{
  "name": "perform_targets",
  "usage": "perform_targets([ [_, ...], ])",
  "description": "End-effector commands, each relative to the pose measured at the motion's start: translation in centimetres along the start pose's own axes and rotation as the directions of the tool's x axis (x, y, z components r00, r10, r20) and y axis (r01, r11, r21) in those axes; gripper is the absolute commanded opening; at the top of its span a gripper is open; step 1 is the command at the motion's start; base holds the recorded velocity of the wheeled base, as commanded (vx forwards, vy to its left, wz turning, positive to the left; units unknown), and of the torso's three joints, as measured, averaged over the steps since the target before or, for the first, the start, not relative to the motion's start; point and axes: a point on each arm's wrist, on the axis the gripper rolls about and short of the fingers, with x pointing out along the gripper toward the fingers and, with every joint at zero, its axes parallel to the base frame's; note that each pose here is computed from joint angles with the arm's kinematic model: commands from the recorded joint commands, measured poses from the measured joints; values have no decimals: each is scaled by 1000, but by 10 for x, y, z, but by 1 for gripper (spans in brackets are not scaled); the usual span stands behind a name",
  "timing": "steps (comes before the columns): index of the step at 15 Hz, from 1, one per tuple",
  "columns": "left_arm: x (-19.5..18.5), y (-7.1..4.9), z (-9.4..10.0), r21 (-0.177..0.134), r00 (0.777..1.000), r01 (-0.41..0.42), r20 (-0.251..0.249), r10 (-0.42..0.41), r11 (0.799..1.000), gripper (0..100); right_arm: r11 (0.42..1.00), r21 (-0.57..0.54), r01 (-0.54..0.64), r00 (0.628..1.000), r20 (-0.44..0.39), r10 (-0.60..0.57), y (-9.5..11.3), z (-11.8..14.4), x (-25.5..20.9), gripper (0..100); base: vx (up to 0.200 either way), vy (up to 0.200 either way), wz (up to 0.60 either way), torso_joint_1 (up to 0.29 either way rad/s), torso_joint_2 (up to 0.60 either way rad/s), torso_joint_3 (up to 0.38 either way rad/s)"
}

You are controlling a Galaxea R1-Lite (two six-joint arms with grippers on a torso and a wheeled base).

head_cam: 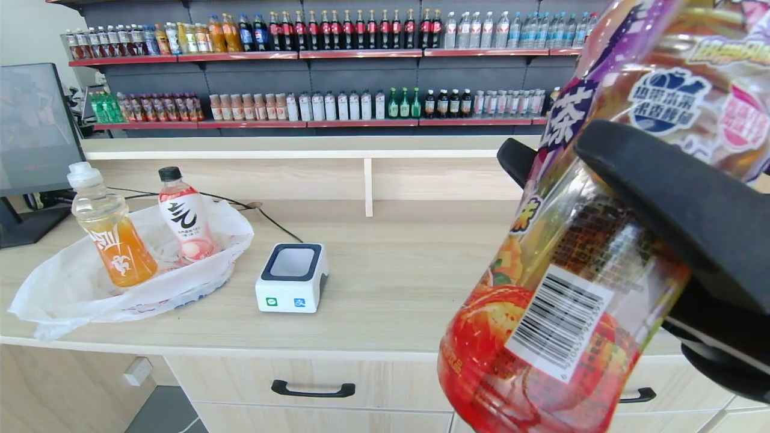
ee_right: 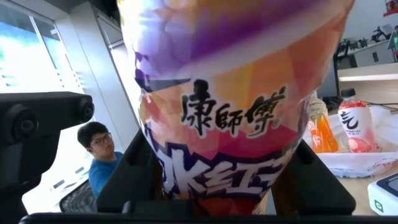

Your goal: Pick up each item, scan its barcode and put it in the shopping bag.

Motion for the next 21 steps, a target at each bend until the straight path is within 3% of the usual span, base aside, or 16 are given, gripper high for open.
perform_targets([
  [1, 0, 0, 0, 0, 1000, 0, 0, 0, 1000, 100, 1000, -1, -3, 1000, 2, 3, 2, 1, -1, 0, 0, 0, 0, 0, 0, 0],
  [21, 0, 0, 0, 0, 1000, 0, 0, 0, 1000, 100, 999, -52, 6, 1000, -5, -6, 5, 1, -10, 0, 0, 0, 0, 0, 0, 0],
])
